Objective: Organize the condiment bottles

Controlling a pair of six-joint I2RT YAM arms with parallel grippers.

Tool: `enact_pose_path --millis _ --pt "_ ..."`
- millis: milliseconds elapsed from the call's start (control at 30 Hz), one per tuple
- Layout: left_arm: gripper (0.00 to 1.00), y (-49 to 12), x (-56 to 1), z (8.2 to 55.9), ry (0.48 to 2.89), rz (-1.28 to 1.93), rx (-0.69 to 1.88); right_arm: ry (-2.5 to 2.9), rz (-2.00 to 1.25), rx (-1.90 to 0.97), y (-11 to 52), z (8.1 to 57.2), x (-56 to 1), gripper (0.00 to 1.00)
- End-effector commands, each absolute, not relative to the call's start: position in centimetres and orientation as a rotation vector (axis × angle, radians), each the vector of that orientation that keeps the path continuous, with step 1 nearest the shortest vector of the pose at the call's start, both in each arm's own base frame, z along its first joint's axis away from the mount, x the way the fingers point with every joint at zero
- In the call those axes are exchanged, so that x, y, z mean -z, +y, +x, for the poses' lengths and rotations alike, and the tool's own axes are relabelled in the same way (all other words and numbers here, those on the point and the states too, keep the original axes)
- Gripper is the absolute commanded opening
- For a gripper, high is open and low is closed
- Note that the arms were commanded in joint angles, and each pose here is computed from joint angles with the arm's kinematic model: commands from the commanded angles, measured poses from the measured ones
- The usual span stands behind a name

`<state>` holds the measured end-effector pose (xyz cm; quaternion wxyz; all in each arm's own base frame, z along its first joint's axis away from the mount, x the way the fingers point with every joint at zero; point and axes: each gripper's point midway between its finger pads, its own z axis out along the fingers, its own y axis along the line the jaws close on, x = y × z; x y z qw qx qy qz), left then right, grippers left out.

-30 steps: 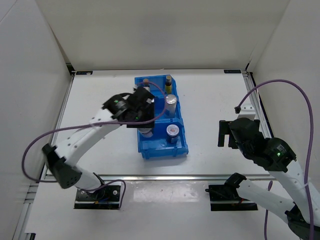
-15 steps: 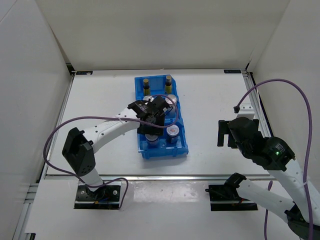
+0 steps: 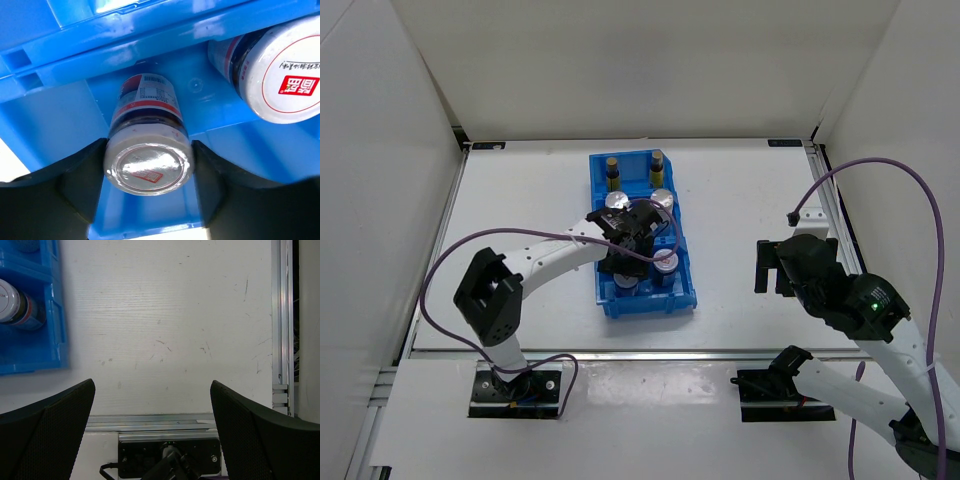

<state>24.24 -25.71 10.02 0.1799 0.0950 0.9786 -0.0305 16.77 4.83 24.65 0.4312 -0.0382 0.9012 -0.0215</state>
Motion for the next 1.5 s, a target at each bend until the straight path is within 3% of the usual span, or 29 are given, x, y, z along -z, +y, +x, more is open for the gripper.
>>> enact_pose_path --millis 0,67,233,467,567,767,867,1467 --pt "0.82 -26.9 -11.8 25.0 2.707 0.274 0.171 2.221 -0.078 0.046 5.0 17.3 -25.1 0.99" --pt "1.0 -27.0 -12.7 25.3 2.682 0.298 0.188 2.221 -0.078 0.046 5.0 17.3 -25.1 0.99" --pt "1.0 -24.7 -20.4 26.6 2.517 0.244 0.13 2.214 -0.074 0.04 4.9 17.2 -25.2 0.99" --pt "1.0 -12.9 -36.5 24.5 2.067 -0.004 0.027 2.207 -0.07 0.033 4.8 17.1 -25.3 0.99" --pt "1.0 -7.4 -37.2 22.8 1.944 -0.125 -0.054 2.212 -0.088 0.027 5.0 17.0 -25.2 0.99" --pt "1.0 -2.8 -30.7 20.1 1.965 -0.208 -0.148 2.169 -0.14 -0.055 5.3 16.3 -26.1 0.99" --pt "1.0 -2.3 -28.3 19.7 2.008 -0.226 -0.154 2.14 -0.146 -0.101 5.5 16.1 -26.5 0.99" --pt "1.0 -2.8 -26.9 20.8 2.045 -0.194 -0.206 2.187 -0.18 -0.057 6.0 16.7 -25.5 0.99"
